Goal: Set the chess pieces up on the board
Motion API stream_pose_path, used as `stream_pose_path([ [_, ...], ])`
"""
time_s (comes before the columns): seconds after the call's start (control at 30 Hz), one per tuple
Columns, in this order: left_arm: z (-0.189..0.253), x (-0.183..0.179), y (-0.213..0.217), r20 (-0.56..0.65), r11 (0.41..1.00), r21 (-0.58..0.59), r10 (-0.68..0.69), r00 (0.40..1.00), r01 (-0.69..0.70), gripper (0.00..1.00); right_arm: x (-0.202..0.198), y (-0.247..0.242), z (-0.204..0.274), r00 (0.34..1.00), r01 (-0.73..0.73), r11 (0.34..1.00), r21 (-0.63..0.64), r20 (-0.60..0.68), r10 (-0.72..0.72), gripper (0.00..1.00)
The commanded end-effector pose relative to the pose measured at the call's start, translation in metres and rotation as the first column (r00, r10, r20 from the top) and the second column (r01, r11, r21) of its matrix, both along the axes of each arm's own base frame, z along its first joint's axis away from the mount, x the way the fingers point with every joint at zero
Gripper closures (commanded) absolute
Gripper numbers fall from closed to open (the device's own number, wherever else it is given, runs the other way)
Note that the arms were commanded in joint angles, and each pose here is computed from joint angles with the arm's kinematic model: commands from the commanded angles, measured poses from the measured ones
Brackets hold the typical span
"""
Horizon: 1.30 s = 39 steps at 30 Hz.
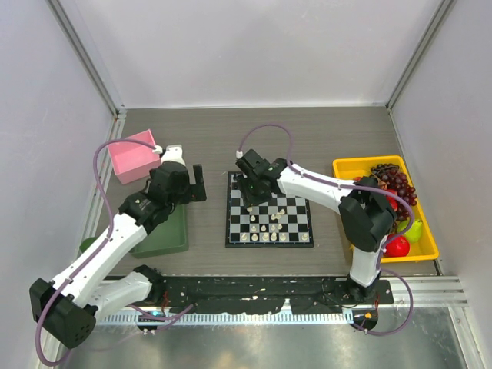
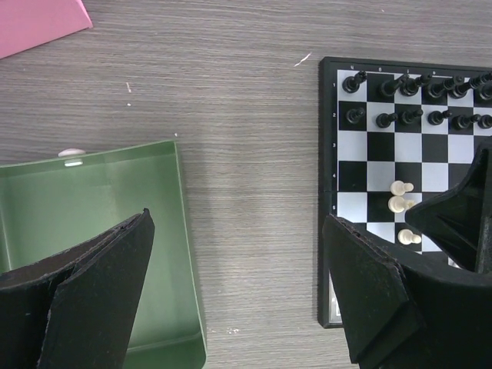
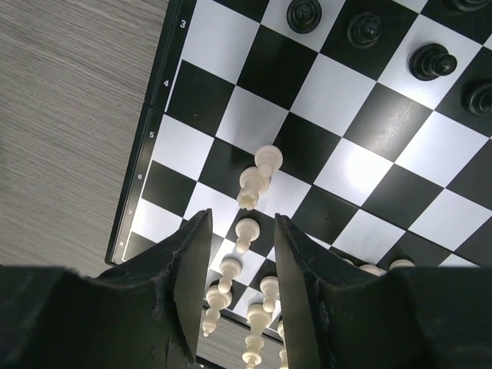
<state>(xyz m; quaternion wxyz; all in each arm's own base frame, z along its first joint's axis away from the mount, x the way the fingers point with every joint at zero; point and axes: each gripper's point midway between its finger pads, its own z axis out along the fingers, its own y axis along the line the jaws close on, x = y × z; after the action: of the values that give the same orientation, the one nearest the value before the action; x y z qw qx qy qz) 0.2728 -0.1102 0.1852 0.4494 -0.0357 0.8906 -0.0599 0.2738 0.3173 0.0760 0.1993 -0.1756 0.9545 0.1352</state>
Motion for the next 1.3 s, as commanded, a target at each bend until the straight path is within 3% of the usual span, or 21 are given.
stream_pose_path([
  [0.0, 0.016, 0.007, -0.002, 0.026, 1.000, 0.002, -0.015, 1.000, 0.015, 0.01, 0.009, 0.006, 0.006, 0.999, -0.002, 1.000, -0.016, 0.040, 0.002, 0.58],
  [0.43, 0.010, 0.009, -0.007, -0.011, 0.999, 0.009, -0.031, 0.999, 0.031, 0.01, 0.010, 0.011, -0.001, 1.000, -0.013, 1.000, -0.018, 0.023, 0.014, 0.67],
  [0.7, 0.011, 0.009, -0.007, -0.011, 0.999, 0.011, -0.031, 0.999, 0.031, 0.00, 0.009, 0.012, -0.005, 1.000, -0.019, 1.000, -0.019, 0.011, 0.020, 0.68],
  [1.27, 0.012, 0.008, -0.005, -0.007, 1.000, 0.010, -0.022, 1.000, 0.022, 0.01, 0.005, 0.010, 0.019, 0.998, -0.041, 0.999, -0.006, 0.048, 0.041, 0.87],
])
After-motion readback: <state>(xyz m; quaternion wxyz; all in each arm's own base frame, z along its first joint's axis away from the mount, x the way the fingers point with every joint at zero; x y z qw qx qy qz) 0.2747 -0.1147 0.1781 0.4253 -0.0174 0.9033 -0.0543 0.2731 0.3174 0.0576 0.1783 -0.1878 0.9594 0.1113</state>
